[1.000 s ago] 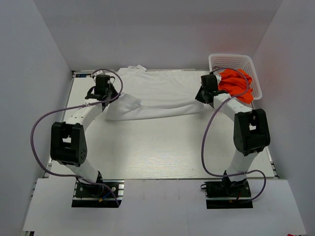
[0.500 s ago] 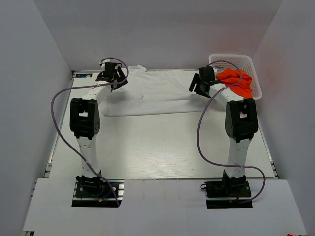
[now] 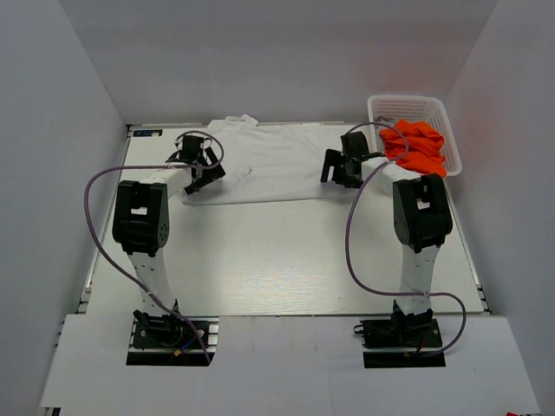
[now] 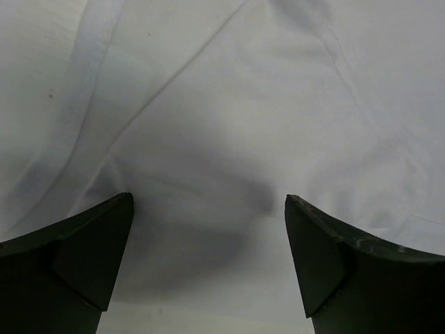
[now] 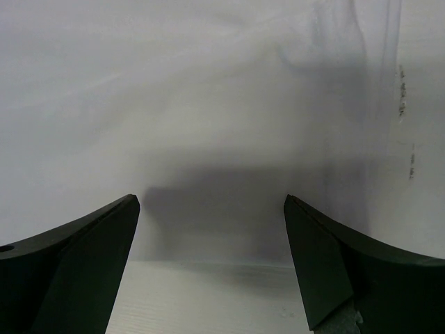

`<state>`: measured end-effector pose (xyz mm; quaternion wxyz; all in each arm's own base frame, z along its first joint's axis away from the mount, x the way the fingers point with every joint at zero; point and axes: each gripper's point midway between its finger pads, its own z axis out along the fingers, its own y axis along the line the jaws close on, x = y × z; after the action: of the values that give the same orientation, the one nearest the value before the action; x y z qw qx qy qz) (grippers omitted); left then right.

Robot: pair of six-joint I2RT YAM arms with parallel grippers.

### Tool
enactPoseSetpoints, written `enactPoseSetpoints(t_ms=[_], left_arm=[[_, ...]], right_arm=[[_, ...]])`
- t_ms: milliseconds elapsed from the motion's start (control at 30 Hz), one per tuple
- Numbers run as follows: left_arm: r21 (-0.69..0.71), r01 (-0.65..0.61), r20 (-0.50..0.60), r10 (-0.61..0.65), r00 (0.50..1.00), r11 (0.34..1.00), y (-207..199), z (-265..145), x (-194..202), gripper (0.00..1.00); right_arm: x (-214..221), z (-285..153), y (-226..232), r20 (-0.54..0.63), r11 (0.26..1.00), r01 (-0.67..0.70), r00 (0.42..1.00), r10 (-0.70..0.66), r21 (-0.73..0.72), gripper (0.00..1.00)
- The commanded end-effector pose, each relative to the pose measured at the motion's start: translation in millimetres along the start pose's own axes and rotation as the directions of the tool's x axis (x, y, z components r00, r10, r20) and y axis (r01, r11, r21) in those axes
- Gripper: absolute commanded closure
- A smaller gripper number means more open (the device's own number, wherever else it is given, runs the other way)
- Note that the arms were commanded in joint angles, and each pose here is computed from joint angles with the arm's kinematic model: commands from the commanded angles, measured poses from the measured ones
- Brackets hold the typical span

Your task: Fold and stack the t-shirts

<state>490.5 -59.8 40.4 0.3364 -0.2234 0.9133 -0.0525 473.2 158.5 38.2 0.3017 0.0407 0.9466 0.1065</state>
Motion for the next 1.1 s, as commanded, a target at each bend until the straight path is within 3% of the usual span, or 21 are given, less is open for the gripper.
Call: enactPoseSetpoints(t_ms=[0, 167, 200, 400, 567, 667, 733, 867, 1000, 1067], left_arm=[[0.058, 0.027, -0.016, -0.026, 1.0, 0.998, -14, -8, 6, 0.0], [-0.093, 0.037, -0.126, -0.049, 0.991, 0.995, 27, -11, 52, 0.0], [-0.108, 0.069, -0.111, -0.081, 0.99, 0.992, 31, -23, 52, 0.0], [-0.301, 0.117, -0.209, -0.186, 0.96, 0.946, 103, -75, 139, 0.0], [-0.371, 0.147, -0.248, -0.251, 0.936, 0.917, 129, -123, 175, 0.0], [-0.322, 0.188, -0.209, -0.263, 0.942, 0.928, 128, -150, 171, 0.0], [-0.247, 0.231, -0.125, -0.267, 0.955, 0.941, 119, -167, 150, 0.0], [-0.129, 0.295, 0.021, -0.295, 0.955, 0.947, 102, -184, 109, 0.0], [-0.02, 0.301, 0.153, -0.294, 0.943, 0.954, 75, -187, 54, 0.0], [0.055, 0.279, 0.2, -0.284, 0.938, 0.959, 52, -186, 24, 0.0]], right_arm=[[-3, -4, 6, 0.021, 0.999, 0.004, 1.0, -0.003, -0.053, 0.1], [33, -4, 4, -0.058, 0.997, -0.009, 0.998, 0.004, -0.075, 0.1], [40, -9, 3, -0.067, 0.997, -0.015, 0.998, 0.01, -0.076, 0.1], [101, -39, -11, -0.137, 0.998, -0.026, 0.99, 0.018, -0.052, 0.1], [146, -79, -9, -0.156, 0.996, 0.001, 0.988, -0.016, -0.094, 0.1], [145, -102, 6, -0.11, 0.988, 0.029, 0.993, -0.046, -0.155, 0.1], [138, -113, 15, -0.071, 0.981, 0.049, 0.995, -0.063, -0.187, 0.1], [92, -145, 40, 0.12, 0.954, 0.047, 0.993, -0.012, -0.296, 0.1], [39, -158, 41, 0.283, 0.968, 0.03, 0.958, 0.044, -0.249, 0.1], [27, -149, 30, 0.304, 0.984, -0.008, 0.951, 0.063, -0.178, 0.1]])
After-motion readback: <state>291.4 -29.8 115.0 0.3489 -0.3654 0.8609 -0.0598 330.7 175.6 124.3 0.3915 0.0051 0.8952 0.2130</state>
